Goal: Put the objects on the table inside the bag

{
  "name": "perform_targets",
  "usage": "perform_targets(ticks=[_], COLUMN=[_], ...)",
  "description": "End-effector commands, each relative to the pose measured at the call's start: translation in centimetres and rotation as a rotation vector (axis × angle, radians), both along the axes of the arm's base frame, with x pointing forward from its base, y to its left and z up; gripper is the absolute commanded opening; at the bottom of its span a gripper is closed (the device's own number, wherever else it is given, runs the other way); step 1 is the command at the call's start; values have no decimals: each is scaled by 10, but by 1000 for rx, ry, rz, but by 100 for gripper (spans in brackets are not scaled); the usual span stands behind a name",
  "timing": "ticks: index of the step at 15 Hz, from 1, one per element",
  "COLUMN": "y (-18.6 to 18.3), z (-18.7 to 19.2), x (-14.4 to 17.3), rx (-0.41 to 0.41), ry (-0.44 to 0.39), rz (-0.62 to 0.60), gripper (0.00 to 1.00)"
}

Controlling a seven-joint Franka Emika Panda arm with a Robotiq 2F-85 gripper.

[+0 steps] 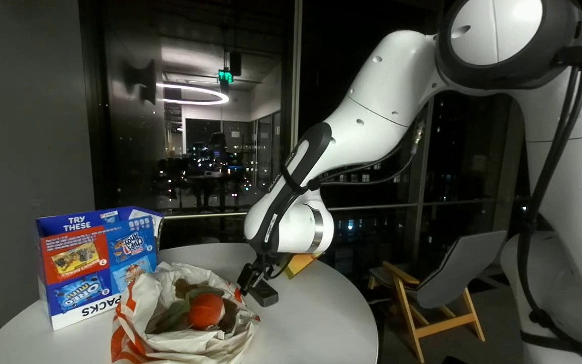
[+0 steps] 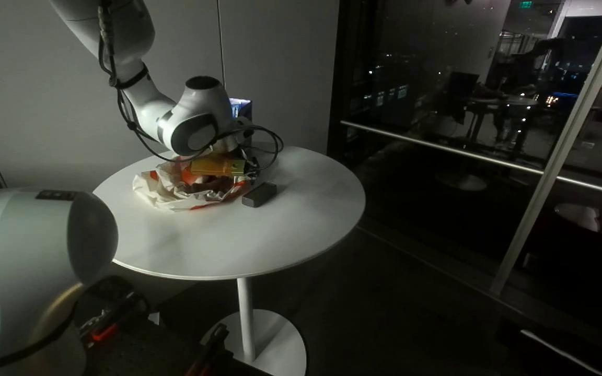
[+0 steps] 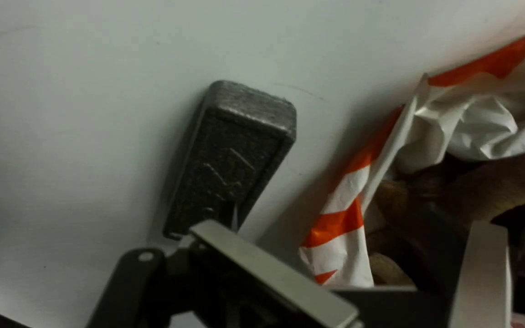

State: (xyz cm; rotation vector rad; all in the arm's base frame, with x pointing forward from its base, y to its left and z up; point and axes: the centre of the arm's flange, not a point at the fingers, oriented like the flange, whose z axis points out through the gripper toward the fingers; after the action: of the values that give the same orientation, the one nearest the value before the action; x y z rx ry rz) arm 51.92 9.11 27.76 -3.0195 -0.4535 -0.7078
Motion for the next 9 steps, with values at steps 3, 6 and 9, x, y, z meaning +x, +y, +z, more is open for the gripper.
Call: perform_targets(ticks=[3, 6, 9], y=[-2, -12, -16], z=[17, 19, 16], x=[33, 45, 52], rx=[50, 56, 55], ry=[28, 57, 108], rz=[-98, -166, -199], gripper=[100, 100, 100])
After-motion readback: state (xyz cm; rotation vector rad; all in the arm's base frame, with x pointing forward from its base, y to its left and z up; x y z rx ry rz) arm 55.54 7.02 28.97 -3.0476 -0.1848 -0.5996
